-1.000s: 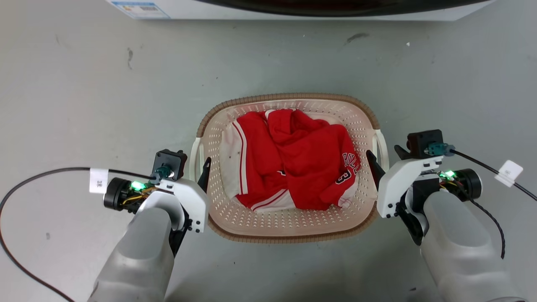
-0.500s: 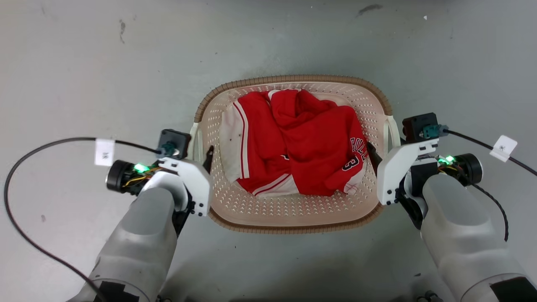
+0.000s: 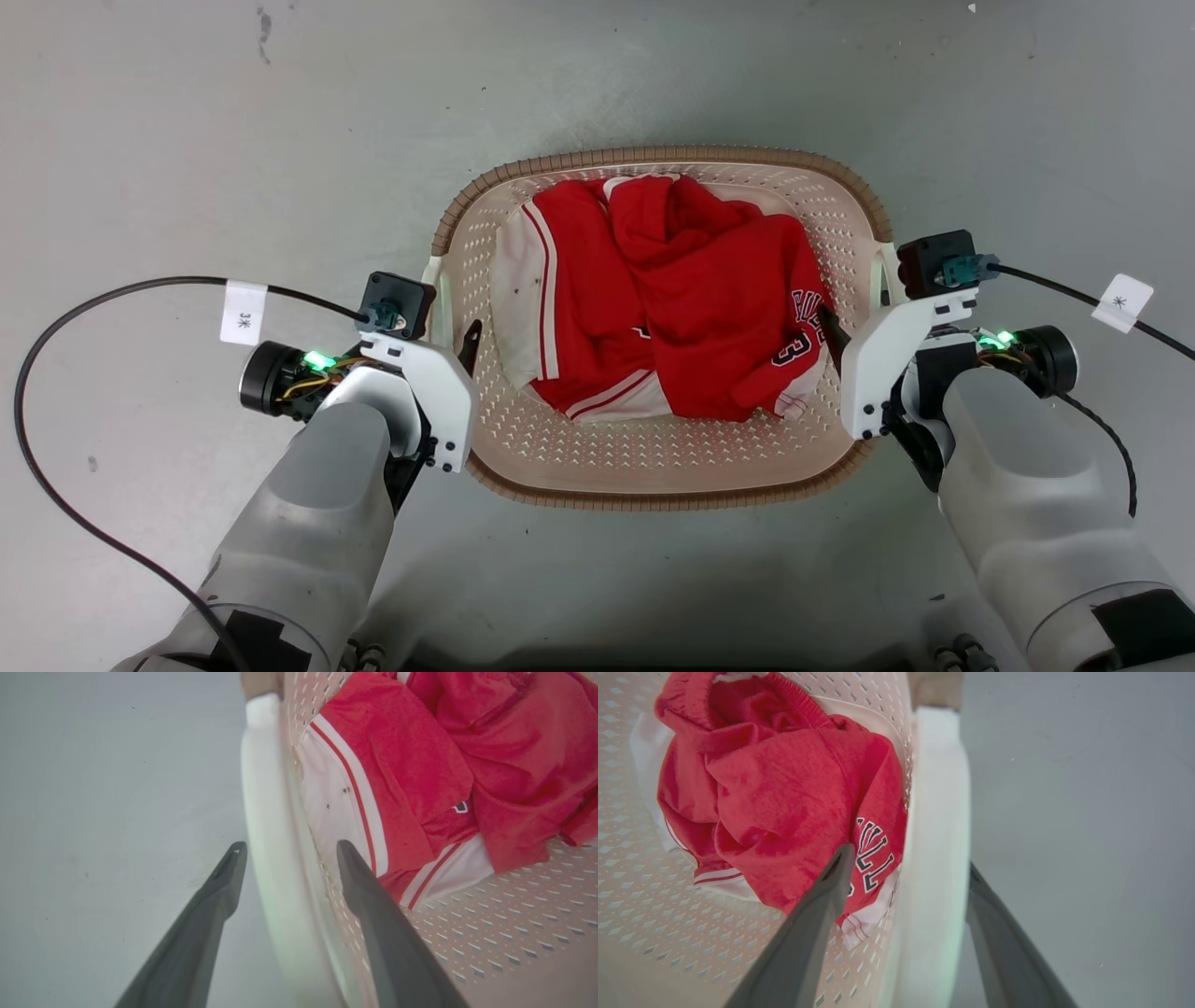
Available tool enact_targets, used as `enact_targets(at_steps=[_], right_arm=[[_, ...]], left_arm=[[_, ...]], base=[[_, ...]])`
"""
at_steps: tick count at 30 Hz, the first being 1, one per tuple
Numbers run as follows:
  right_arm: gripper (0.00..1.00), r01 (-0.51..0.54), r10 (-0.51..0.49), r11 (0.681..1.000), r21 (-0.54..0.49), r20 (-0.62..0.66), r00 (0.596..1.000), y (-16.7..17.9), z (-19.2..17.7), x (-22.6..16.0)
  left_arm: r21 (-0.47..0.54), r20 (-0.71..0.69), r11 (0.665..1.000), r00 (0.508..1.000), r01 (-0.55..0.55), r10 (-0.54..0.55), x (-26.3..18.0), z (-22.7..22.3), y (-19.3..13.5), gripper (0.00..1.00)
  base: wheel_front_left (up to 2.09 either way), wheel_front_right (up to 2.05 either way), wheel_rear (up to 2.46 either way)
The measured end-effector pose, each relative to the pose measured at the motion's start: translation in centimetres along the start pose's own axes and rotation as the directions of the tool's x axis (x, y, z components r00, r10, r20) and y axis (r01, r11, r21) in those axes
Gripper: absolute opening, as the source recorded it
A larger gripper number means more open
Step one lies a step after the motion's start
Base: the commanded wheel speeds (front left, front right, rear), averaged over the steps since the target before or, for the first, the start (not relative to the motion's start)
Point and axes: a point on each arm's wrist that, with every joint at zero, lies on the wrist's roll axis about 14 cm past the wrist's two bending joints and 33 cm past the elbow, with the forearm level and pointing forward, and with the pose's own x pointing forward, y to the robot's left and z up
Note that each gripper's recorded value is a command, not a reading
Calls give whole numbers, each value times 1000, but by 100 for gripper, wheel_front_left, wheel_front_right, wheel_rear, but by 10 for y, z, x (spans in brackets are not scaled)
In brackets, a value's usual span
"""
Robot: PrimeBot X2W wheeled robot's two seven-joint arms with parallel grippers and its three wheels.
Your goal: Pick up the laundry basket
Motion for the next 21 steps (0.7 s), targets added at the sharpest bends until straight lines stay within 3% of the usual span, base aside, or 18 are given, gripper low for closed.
enact_targets(at_steps=[7, 8, 9, 10, 11, 21], right_arm=[[100, -5, 5, 1000, 2, -8, 1000, 2, -1, 3], [98, -6, 6, 1000, 2, -10, 1000, 2, -2, 3], [44, -7, 7, 1000, 1, -11, 1000, 3, -2, 3], [10, -8, 8, 1000, 2, -12, 1000, 3, -2, 4], [0, -10, 10, 1000, 1, -14, 1000, 4, -2, 4], [0, -12, 12, 1000, 5, -13, 1000, 6, 1, 1]], left_arm=[[-3, -7, 1000, 1000, 10, -10, 0, -3, -2, 100], [-4, -7, 1000, 1000, 12, -12, 0, -3, -2, 74], [-7, -8, 1000, 1000, 15, -15, 0, -3, -3, 18], [-9, -11, 1000, 1000, 17, -17, 0, -4, -4, 0], [-8, -13, 1000, 1000, 21, -21, 0, -4, -5, 0], [-4, -9, 999, 999, 45, -45, -3, 0, -10, 0]], base=[[0, 0, 0], [0, 0, 0], [0, 0, 0], [0, 0, 0], [0, 0, 0], [0, 0, 0]])
